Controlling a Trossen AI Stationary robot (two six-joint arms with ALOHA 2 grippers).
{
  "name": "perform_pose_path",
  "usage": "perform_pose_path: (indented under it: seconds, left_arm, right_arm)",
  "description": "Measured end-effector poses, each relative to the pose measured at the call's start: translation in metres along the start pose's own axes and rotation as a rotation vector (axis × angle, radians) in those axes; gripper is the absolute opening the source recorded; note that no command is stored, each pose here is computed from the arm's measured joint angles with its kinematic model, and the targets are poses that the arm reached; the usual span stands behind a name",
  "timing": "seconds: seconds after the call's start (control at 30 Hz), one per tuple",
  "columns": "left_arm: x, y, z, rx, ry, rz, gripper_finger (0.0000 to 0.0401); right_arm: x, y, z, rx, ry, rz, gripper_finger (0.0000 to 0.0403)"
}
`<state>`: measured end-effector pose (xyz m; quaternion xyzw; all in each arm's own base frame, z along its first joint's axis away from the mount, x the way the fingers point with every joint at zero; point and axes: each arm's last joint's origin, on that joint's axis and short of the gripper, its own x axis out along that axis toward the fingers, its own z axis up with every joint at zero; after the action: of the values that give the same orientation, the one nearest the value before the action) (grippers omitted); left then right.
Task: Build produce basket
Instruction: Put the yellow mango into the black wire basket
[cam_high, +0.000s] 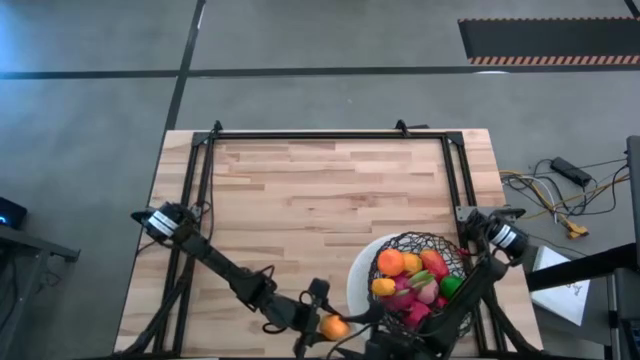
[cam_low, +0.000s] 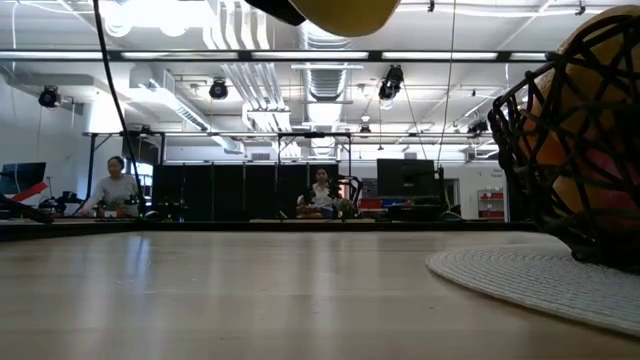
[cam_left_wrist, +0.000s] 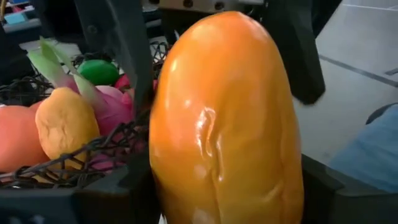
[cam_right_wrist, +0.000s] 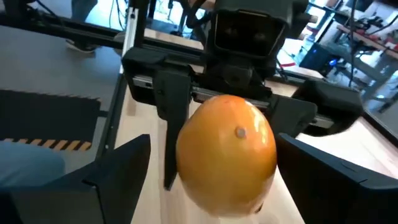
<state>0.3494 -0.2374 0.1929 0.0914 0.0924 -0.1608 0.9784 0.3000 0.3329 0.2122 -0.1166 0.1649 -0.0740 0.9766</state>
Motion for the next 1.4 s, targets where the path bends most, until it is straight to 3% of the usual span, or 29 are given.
perform_pose_path:
  seconds: [0.13, 0.4, 0.67, 0.93, 1.0, 1.13, 1.2, 1.4]
  left_arm:
    - [0.000, 0.000, 0.000, -0.001, -0.003, 0.000, 0.0240]
    - [0.000, -0.001, 0.000, -0.003, -0.007, -0.061, 0.0255]
    - [0.000, 0.006, -0.006, 0.037, 0.073, -0.096, 0.0258]
    - [-0.003, 0.012, -0.005, 0.056, 0.128, -0.056, 0.0259]
    - [-0.004, 0.012, -0.006, 0.068, 0.156, -0.047, 0.0259]
    - [-0.010, 0.013, -0.019, 0.111, 0.299, -0.026, 0.0259]
    - [-0.016, 0.016, -0.019, 0.123, 0.349, 0.024, 0.0259]
    - [-0.025, 0.021, -0.032, -0.002, 0.437, 0.182, 0.0259]
  right_arm:
    - [0.008, 0.002, -0.002, -0.023, 0.008, -0.014, 0.0303]
    - [0.011, 0.001, -0.001, -0.022, 0.013, -0.004, 0.0185]
    - [0.007, -0.001, -0.003, 0.009, 0.073, 0.066, 0.0185]
    - [-0.021, -0.015, 0.001, 0.093, 0.179, 0.062, 0.0181]
    - [-0.025, -0.017, 0.003, 0.099, 0.195, 0.093, 0.0177]
    - [-0.042, -0.014, 0.012, 0.140, 0.254, 0.267, 0.0175]
    - [-0.049, -0.013, 0.013, 0.143, 0.267, 0.303, 0.0175]
    - [-0.084, -0.022, 0.030, 0.186, 0.374, 0.260, 0.0174]
